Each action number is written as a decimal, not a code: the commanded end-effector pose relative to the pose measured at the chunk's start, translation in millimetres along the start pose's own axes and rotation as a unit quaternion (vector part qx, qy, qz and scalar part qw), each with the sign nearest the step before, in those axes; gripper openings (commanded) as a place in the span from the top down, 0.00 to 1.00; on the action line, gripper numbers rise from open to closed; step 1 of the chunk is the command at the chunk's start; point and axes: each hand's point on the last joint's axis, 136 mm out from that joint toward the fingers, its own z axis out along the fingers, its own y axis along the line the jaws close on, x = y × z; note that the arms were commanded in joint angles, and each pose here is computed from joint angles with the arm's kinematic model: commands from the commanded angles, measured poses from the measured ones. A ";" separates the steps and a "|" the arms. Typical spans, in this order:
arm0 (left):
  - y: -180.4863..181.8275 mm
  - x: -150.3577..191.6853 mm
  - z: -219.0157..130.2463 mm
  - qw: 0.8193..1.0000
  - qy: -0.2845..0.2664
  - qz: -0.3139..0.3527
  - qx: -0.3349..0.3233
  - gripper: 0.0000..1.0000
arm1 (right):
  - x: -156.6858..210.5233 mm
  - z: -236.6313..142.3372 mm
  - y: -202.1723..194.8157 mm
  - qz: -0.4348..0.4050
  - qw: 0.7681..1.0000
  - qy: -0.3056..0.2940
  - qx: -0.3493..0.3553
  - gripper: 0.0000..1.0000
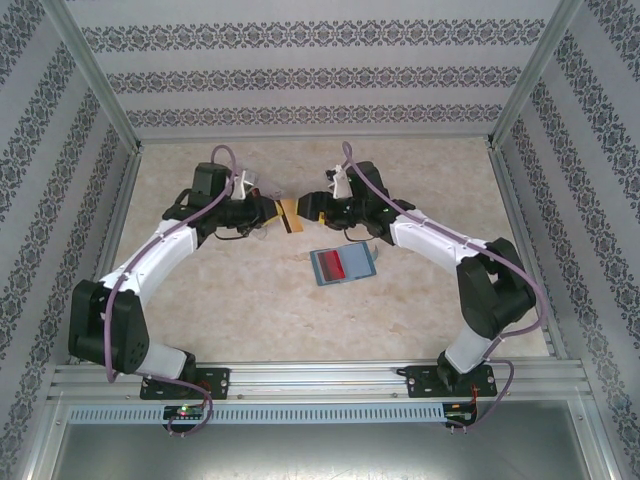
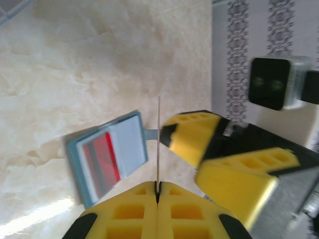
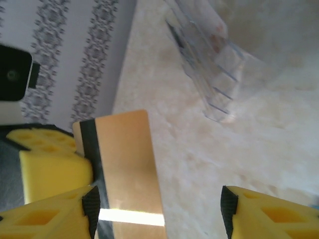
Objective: Take the credit cards out of the card holder
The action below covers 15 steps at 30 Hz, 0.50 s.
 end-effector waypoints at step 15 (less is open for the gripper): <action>-30.4 -23.1 -54.9 0.993 -0.050 -0.056 0.088 0.99 | -5.3 12.8 81.9 0.033 0.983 0.018 -0.182 0.44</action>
